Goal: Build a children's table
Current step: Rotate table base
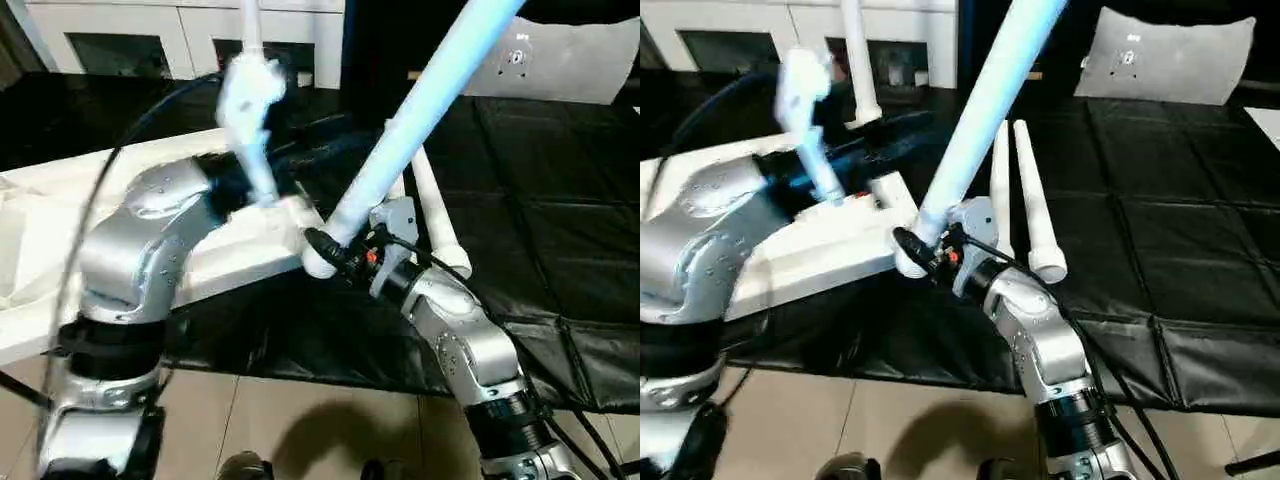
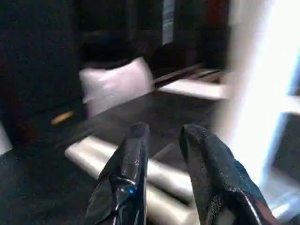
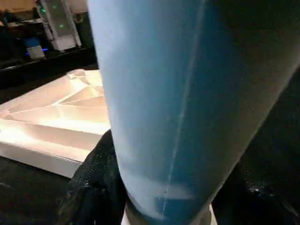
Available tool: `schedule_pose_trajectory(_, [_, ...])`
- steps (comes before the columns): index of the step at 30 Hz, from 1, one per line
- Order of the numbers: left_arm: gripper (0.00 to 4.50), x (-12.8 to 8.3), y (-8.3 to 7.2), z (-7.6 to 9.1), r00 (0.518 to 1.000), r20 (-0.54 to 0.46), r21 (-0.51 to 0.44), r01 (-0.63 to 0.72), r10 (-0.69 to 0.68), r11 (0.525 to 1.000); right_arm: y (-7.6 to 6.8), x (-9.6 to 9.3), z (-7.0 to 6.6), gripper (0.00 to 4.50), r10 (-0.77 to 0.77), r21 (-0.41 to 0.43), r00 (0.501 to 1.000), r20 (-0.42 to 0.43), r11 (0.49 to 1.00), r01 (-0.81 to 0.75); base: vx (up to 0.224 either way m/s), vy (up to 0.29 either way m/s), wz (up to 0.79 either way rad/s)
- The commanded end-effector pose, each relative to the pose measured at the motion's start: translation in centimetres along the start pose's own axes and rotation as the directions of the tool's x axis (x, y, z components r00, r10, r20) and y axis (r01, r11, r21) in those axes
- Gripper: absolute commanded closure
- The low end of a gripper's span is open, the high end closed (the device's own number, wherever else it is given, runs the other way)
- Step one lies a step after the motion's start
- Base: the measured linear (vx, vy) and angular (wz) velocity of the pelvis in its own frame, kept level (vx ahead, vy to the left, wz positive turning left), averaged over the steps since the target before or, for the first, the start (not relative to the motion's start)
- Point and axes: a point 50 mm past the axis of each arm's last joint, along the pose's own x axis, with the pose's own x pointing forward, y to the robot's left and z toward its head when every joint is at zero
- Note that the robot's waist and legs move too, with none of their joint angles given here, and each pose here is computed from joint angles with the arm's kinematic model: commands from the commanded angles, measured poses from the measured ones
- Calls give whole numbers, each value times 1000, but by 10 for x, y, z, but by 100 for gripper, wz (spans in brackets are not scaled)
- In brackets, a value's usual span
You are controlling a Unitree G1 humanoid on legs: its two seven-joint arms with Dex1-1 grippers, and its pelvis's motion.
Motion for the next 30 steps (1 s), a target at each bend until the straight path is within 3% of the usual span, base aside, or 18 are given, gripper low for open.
schedule_pose_trajectory(1, [275, -17, 21, -3, 982, -18, 23, -186, 187, 982, -2, -6, 10, 261, -44, 0, 998, 38, 999, 44, 0, 0, 0])
schedule_pose_trajectory(2, [275, -31, 31, -10, 949, -31, 21, -312, 312, 950, -4, -10, 13, 261, -81, 21, 996, 47, 997, 80, 0, 0, 0])
schedule_pose_trajectory(3, [275, -38, 32, -15, 936, -43, 27, -349, 350, 937, -5, -12, 13, 261, -108, 21, 993, 41, 994, 107, 0, 0, 0])
schedule_pose_trajectory(7, [275, -65, 25, -43, 861, -154, -8, -491, 484, 871, -5, -23, 16, 261, -197, 60, 980, 12, 979, 196, 0, 0, 0])
schedule_pose_trajectory(10, [275, -86, 7, -65, 788, -212, -56, -601, 578, 798, 8, -31, 23, 261, -191, 144, 981, 19, 972, 186, 0, 0, 0])
schedule_pose_trajectory(12, [275, -90, -1, -70, 787, -210, -78, -606, 581, 792, 12, -33, 26, 261, -175, 157, 984, 40, 973, 166, 0, 0, 0])
schedule_pose_trajectory(14, [275, -103, -18, -81, 741, -214, -123, -667, 637, 735, 17, -39, 28, 261, -203, 163, 978, 56, 968, 191, 0, 0, 0])
schedule_pose_trajectory(18, [275, -106, -31, -82, 765, -197, -136, -641, 614, 755, 16, -47, 22, 261, -218, 154, 975, 45, 966, 209, 0, 0, 0])
schedule_pose_trajectory(20, [275, -103, -36, -83, 773, -218, -127, -627, 595, 768, 15, -56, 14, 261, -245, 168, 970, -1, 956, 242, 0, 0, 0])
schedule_pose_trajectory(26, [275, -92, -32, -84, 780, -219, -97, -615, 586, 782, 17, -62, 10, 261, -274, 189, 961, -40, 942, 277, -2, 15, 1])
schedule_pose_trajectory(30, [275, -90, -29, -86, 771, -236, -116, -626, 591, 771, 5, -69, 4, 261, -378, 205, 924, -64, 901, 383, -11, 142, 2])
